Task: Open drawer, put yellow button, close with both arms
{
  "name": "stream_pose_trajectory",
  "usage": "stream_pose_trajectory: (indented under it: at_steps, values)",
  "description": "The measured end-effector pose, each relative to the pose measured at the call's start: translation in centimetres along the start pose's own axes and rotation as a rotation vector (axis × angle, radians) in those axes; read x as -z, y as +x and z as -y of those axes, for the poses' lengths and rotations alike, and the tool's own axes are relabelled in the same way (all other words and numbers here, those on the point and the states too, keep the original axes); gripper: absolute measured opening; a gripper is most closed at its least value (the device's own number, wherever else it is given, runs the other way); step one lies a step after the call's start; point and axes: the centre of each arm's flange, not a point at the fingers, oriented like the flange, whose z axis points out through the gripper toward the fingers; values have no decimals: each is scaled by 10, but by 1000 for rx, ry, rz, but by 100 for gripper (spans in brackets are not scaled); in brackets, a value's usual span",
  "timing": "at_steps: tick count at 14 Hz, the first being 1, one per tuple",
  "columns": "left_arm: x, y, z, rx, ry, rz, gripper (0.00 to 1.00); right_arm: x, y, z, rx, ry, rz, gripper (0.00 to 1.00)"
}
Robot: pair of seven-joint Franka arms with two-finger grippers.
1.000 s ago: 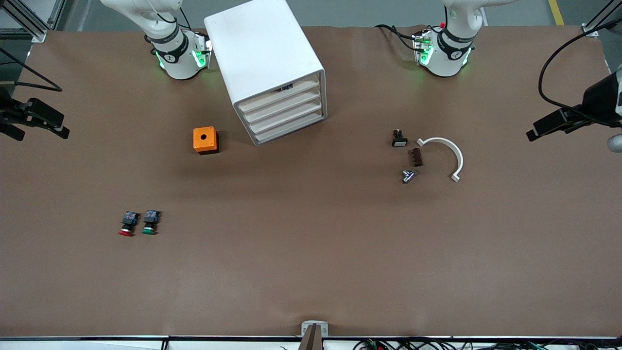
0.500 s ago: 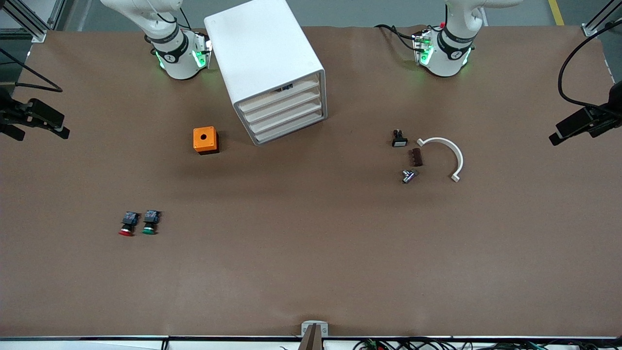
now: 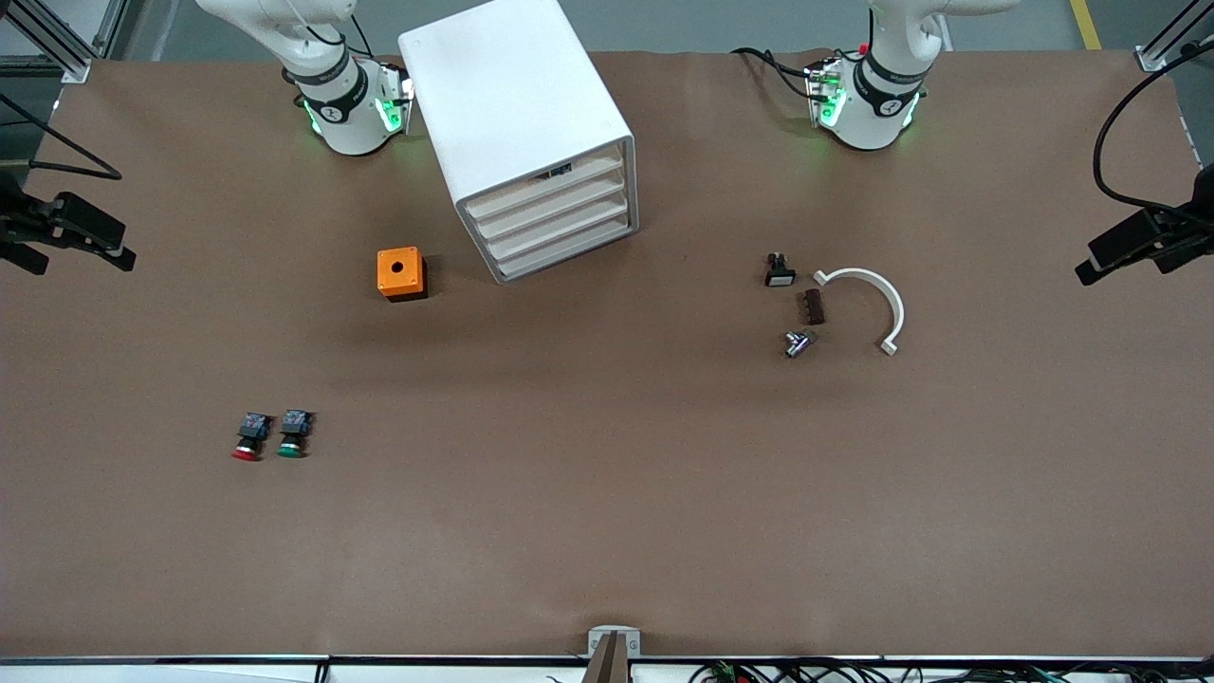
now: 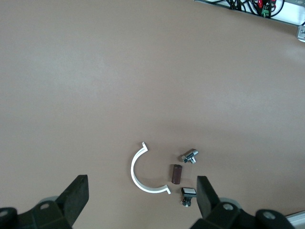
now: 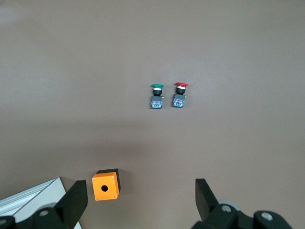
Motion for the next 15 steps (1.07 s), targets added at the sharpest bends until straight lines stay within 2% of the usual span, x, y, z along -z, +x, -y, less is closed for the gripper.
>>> stream_pose_trajectory:
  at_steps: [3,6,15]
  values:
    - [0,0,-3,-17,0,1,100,0,0,0,0,0,0,100]
    - [-1,-2,-11,-40,33,-3,100,0,0,0,0,0,0,100]
    - [-2,-5,-27,-70,33,-1,100,0,0,0,0,0,-2,100]
